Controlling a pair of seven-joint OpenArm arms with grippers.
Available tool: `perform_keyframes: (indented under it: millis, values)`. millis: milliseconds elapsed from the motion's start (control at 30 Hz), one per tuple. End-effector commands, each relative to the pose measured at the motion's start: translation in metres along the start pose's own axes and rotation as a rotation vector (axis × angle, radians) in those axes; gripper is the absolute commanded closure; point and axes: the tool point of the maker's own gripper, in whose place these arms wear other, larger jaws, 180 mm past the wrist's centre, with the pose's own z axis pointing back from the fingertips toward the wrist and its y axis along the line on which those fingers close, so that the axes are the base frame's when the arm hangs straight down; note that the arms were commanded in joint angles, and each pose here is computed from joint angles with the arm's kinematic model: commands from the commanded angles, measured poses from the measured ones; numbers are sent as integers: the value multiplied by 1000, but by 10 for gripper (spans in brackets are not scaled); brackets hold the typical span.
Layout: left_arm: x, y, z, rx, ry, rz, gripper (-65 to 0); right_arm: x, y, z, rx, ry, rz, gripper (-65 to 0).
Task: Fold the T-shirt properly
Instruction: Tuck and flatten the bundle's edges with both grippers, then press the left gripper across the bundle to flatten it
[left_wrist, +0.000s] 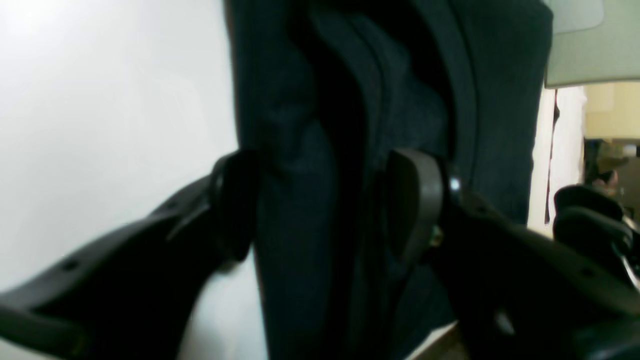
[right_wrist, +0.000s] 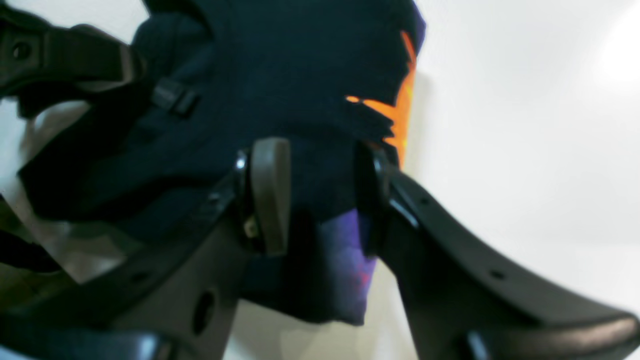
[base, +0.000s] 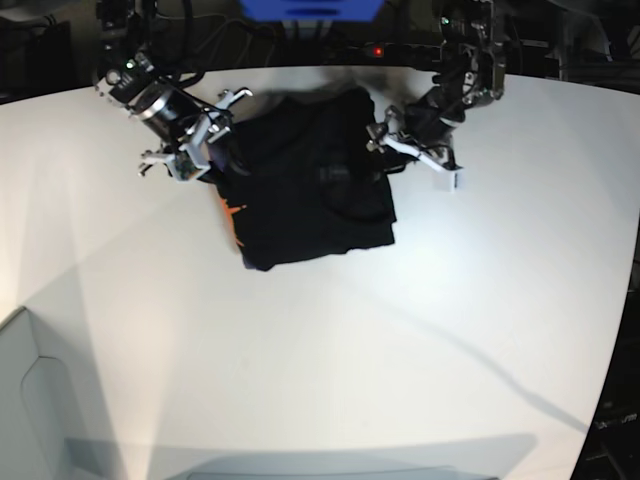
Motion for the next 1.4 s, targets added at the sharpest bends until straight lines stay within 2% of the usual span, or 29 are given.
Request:
perform_keyframes:
  millis: [0, 67, 167, 200, 367, 567, 667, 767, 867, 933, 1033, 1200, 1300, 1367]
  values:
    - [-13, 7, -2, 27, 54, 5, -323, 12, -1, 2, -1, -47, 5, -225]
    - [-13, 8, -8, 27, 70, -5, -221, 12, -3, 3, -6, -46, 6, -225]
    - [-16, 14, -20, 35, 108, -15, -29, 12, -4, 3, -8, -45, 10, -223]
    - [-17, 15, -24, 35, 123, -26, 0, 12, -6, 3, -12, -46, 10, -223]
    - [-18, 13, -42, 24, 199, -116, 0, 13, -26, 12, -74, -50, 6, -223]
    - [16, -4, -58, -14, 215, -300, -1, 16, -56, 25, -178, -68, -7, -223]
    - [30, -19, -73, -34, 249, -423, -1, 21, -84, 37, -294, -104, -52, -223]
    - [37, -34, -92, -46, 305, -571, -1, 27, -111, 52, -419, -155, -110, -224]
    - [37, -53, -109, -55, 369, -769, -1, 27, -133, 68, -517, -184, -146, -224]
    - [38, -61, -117, -57, 401, -935, -1, 26, -142, 77, -563, -194, -165, -224]
    - [24, -93, -129, -131, 439, -1226, -1, 22, -152, 90, -616, -196, -178, -225]
    - [15, -131, -151, -164, 425, -1636, -1, 13, -154, 98, -649, -183, -201, -225]
    - [11, -159, -166, -191, 377, -1789, -1, 8, -152, 99, -661, -180, -224, -225]
    - [7, -172, -175, -197, 354, -1849, -1, 1, -151, 103, -674, -165, -239, -225]
